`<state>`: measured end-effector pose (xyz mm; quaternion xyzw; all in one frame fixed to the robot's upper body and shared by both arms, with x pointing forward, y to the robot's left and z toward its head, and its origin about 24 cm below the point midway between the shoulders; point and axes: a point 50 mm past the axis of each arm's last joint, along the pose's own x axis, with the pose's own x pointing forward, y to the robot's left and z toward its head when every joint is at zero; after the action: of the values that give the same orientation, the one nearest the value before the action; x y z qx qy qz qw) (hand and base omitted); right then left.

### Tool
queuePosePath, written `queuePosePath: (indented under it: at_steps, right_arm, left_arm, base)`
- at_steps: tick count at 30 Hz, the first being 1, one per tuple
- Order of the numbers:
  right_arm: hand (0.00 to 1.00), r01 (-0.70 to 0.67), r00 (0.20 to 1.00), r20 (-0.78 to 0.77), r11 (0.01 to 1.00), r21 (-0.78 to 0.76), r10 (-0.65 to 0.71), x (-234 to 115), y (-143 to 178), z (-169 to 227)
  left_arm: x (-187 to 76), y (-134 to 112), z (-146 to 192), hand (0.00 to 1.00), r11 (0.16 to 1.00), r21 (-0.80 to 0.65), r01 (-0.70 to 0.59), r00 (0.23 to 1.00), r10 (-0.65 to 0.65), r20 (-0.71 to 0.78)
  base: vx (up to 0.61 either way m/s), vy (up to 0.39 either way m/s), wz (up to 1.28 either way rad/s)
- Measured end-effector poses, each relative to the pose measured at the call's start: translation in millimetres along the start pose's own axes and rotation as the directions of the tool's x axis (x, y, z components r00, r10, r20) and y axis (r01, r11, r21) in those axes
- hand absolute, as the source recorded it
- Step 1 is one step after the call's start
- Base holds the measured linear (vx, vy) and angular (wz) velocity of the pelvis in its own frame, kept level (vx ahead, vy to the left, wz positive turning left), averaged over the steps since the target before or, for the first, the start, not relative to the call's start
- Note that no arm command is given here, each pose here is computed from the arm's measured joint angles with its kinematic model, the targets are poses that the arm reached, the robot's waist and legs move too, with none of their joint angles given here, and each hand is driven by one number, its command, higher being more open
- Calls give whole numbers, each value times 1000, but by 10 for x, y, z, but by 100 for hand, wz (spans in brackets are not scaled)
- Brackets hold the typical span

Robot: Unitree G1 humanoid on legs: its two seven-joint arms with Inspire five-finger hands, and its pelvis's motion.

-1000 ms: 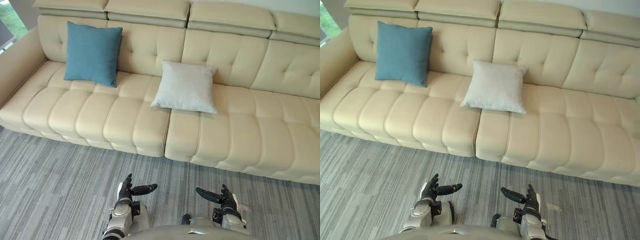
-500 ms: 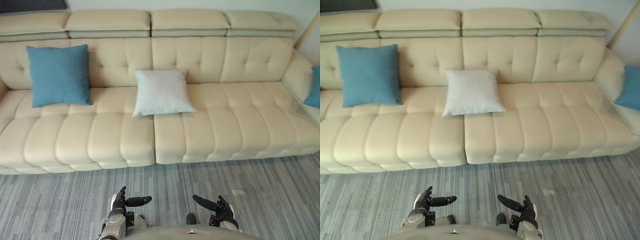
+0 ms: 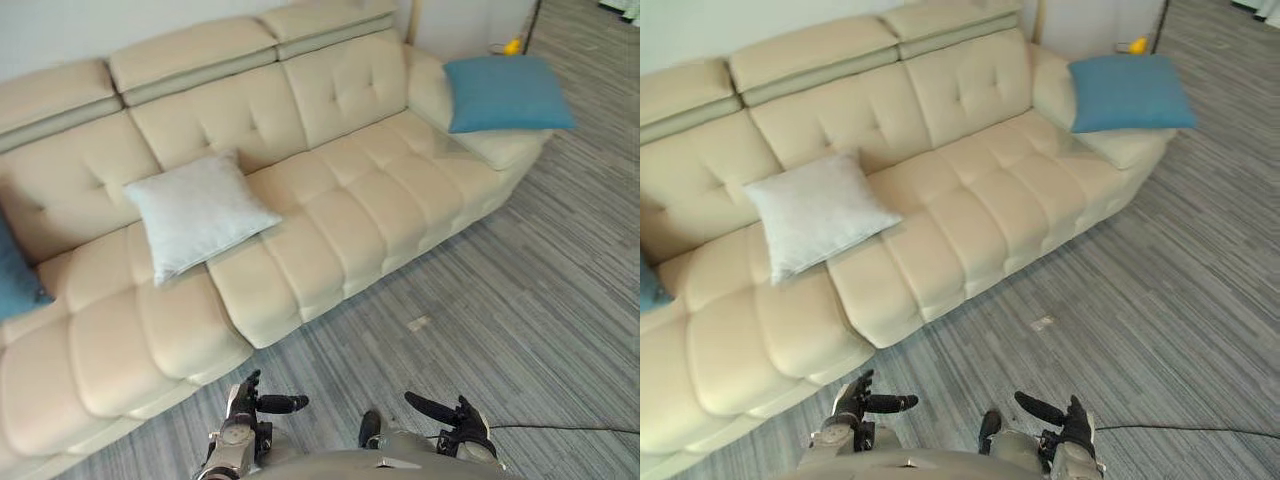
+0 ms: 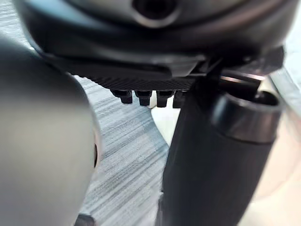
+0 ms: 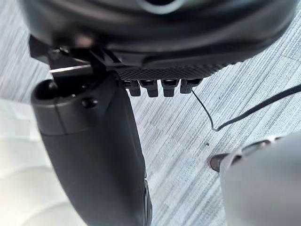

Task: Pick up cushions and gather them together orderly.

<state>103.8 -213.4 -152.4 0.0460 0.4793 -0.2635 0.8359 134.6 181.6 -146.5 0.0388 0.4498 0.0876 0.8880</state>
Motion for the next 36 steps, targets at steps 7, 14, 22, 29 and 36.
queuePosePath:
  at_steps: [7,14,22,29,36]
  right_arm:
    - [100,-18,999,34,998,58,16,-11,155,122]
    - [100,-63,998,25,998,6,63,-104,270,-24]
    - [100,-90,992,79,995,-43,94,-86,318,119]
    - [100,-54,997,57,995,-85,59,16,200,183]
    - [100,-56,998,26,994,-95,59,-18,188,50]
  left_arm:
    - [-19,-102,86,100,999,-40,16,999,-14,44]
    - [-56,49,-81,100,998,-50,-28,1000,28,-7]
    - [-70,-16,-145,100,1000,15,4,1000,-3,-29]
    - [-26,-133,-153,100,997,49,52,996,-48,-79]
    - [3,-122,128,100,1000,-2,30,998,-30,52]
  base:
    - [138,92,-96]
    - [293,182,-104]
    - [399,-10,-38]
    - [606,-250,-23]
    - [302,-156,9]
